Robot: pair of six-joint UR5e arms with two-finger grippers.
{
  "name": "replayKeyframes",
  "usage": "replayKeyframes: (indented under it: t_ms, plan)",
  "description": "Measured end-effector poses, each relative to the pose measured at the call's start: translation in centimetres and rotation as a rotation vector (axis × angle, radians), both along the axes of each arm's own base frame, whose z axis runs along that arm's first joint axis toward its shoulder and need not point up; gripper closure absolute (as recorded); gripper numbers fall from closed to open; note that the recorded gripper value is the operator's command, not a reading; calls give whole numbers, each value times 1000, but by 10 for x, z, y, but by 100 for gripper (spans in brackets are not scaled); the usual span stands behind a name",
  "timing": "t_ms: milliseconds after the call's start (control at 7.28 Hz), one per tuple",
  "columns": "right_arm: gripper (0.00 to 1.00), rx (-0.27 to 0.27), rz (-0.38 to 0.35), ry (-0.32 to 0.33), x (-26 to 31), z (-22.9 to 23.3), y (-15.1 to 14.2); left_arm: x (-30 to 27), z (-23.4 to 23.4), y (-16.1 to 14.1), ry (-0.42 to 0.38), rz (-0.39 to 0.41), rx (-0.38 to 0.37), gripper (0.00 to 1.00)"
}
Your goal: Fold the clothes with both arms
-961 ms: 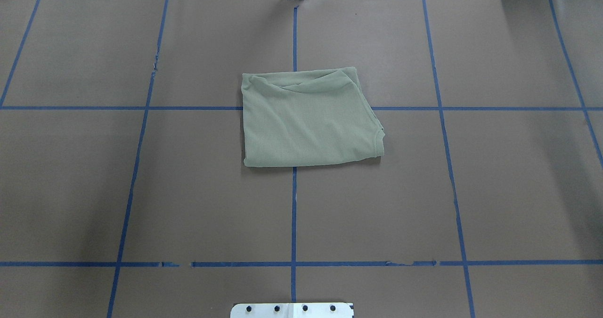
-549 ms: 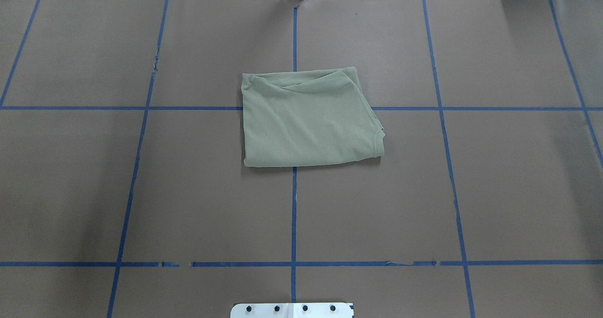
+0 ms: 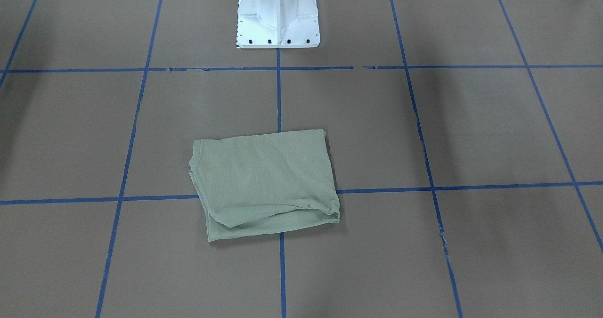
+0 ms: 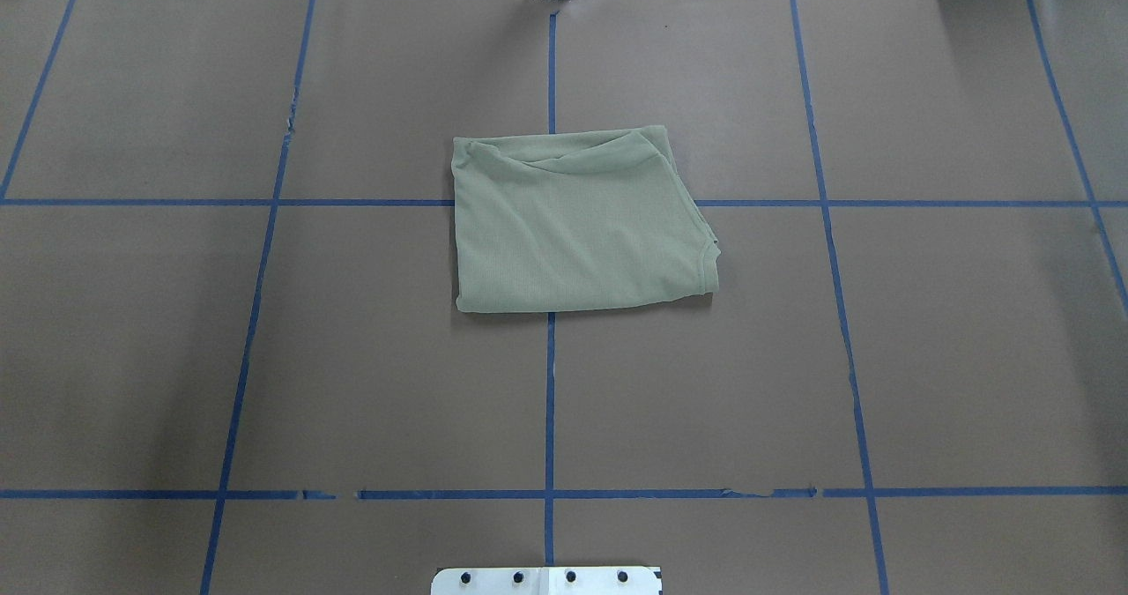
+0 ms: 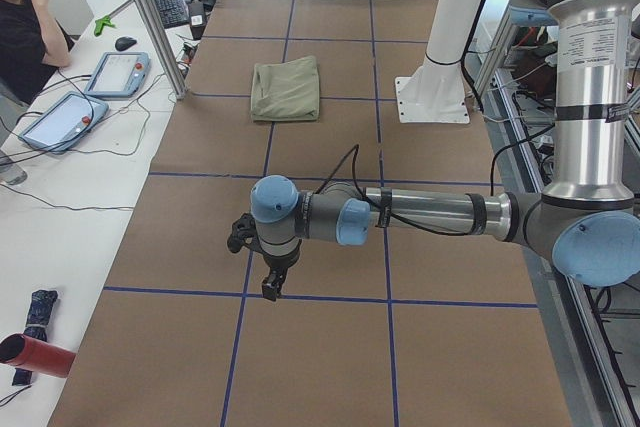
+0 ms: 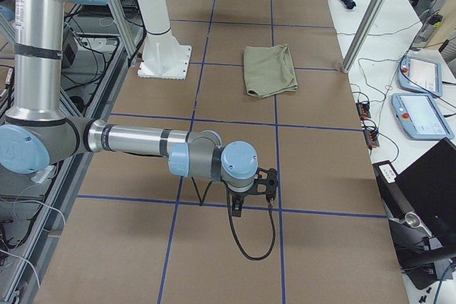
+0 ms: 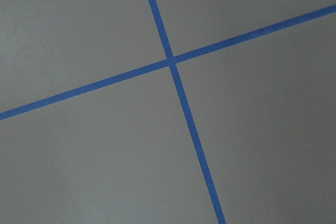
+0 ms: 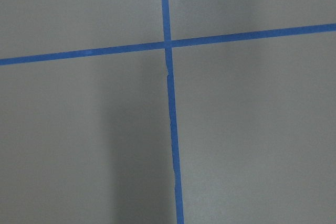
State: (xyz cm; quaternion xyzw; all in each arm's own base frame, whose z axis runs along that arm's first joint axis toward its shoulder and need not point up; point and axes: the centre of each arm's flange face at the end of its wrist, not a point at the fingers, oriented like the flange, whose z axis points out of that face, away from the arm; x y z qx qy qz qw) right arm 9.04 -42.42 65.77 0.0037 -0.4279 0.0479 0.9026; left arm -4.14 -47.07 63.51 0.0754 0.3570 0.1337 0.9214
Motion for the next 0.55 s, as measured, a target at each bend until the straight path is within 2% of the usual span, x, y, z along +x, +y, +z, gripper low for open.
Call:
replayKeyframes:
  t_ms: [275, 549]
  plan:
    - [0, 2, 6, 1, 2, -2, 2, -2, -1, 0, 1, -21, -14, 0]
    - [0, -3, 10, 1, 2, -2, 2, -2, -4, -1, 9, -116, -94, 0]
